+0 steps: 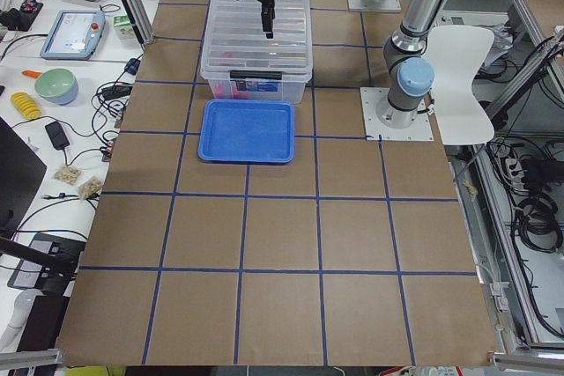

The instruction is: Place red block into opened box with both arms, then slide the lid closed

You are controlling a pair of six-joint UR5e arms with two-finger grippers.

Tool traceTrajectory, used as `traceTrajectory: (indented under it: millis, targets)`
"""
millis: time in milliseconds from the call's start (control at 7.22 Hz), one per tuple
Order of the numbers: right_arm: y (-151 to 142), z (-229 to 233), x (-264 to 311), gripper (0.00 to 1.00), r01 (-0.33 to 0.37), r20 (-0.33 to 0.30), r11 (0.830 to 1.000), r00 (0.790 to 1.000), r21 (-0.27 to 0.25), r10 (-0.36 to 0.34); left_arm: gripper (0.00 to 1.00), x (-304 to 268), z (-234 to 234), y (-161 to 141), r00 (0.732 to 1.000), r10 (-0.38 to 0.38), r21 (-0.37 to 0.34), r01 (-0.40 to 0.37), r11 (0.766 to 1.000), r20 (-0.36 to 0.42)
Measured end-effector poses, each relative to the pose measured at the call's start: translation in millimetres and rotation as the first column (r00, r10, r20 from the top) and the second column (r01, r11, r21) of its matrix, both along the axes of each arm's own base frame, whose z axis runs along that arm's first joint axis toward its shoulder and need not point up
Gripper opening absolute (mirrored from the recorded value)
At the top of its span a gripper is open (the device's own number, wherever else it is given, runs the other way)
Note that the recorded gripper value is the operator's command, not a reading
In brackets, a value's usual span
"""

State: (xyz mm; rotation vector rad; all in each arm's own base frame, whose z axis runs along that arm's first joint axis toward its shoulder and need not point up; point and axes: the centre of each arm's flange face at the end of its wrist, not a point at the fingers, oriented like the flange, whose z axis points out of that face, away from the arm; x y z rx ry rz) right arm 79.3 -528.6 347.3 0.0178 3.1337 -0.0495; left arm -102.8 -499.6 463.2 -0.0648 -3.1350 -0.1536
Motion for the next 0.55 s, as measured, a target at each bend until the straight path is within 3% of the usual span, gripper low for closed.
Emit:
traceTrajectory:
  millis: [554]
  targets:
    - [-17, 35, -19, 1.00, -0.012, -0.017, 0.999, 1.000, -0.031, 0.012, 1.00, -2, 3, -3, 1.000, -0.002, -0.008, 0.002, 1.000, 0.000]
